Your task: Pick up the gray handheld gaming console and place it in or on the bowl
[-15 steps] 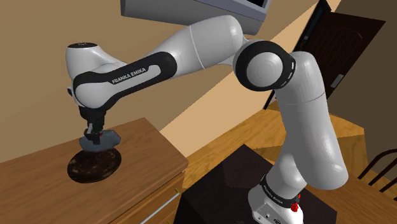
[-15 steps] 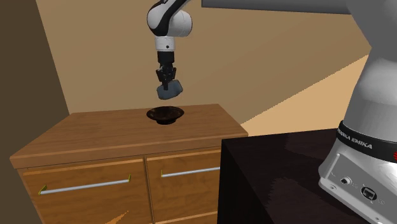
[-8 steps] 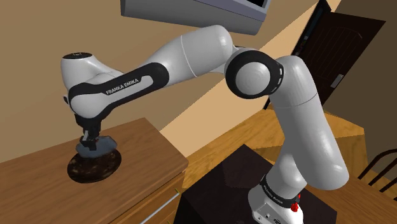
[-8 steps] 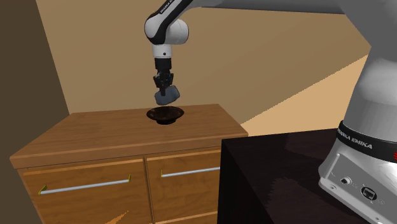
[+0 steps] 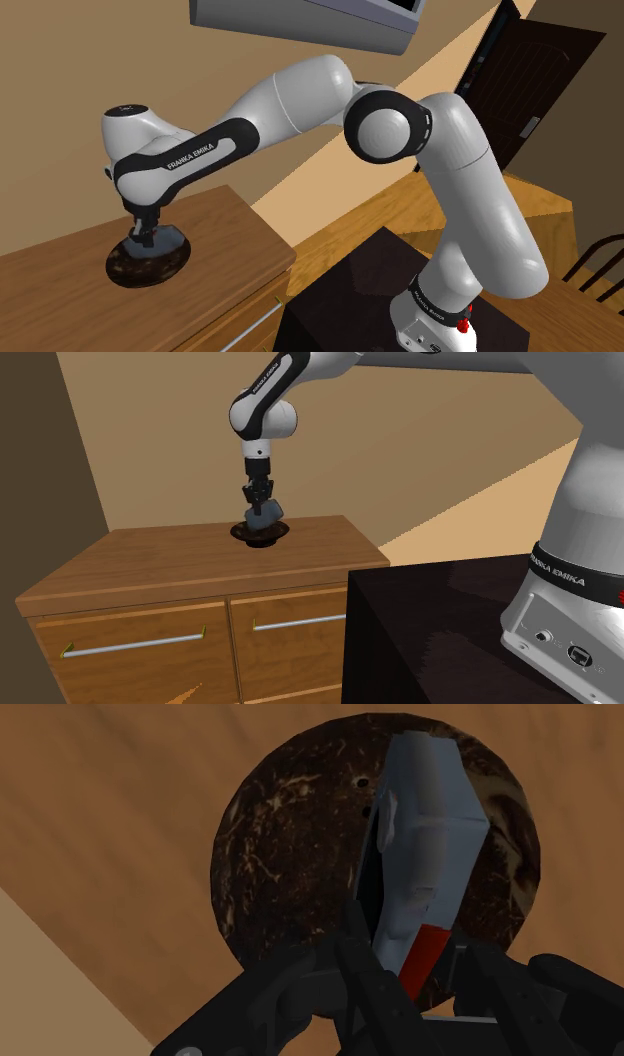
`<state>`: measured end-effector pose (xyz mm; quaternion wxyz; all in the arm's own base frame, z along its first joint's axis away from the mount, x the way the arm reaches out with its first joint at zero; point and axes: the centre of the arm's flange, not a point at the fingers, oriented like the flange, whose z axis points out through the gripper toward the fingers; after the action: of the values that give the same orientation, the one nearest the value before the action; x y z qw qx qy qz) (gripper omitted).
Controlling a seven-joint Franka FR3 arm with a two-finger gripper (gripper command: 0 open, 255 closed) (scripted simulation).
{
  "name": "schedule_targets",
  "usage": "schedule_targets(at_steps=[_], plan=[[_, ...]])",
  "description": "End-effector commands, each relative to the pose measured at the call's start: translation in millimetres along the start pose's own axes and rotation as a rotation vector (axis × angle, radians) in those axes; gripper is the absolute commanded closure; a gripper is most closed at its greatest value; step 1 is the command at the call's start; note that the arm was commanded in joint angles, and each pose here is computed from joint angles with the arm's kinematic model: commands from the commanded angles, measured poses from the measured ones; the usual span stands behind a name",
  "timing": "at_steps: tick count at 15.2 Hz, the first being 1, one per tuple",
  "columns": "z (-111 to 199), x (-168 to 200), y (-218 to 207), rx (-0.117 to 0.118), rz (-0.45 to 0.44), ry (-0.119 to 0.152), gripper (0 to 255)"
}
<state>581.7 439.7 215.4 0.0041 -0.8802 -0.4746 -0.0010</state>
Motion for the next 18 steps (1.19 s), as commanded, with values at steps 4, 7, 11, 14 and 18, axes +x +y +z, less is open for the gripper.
schedule_targets(at_steps=[4,7,11,14,18], plan=[[11,0,-1,0.0,0.0,0.001,255],[11,0,-1,0.0,0.0,0.001,255],[11,0,-1,0.0,0.0,0.001,0],[11,0,-1,0.0,0.0,0.001,0],[-29,0,-1,0.0,0.0,0.001,0]])
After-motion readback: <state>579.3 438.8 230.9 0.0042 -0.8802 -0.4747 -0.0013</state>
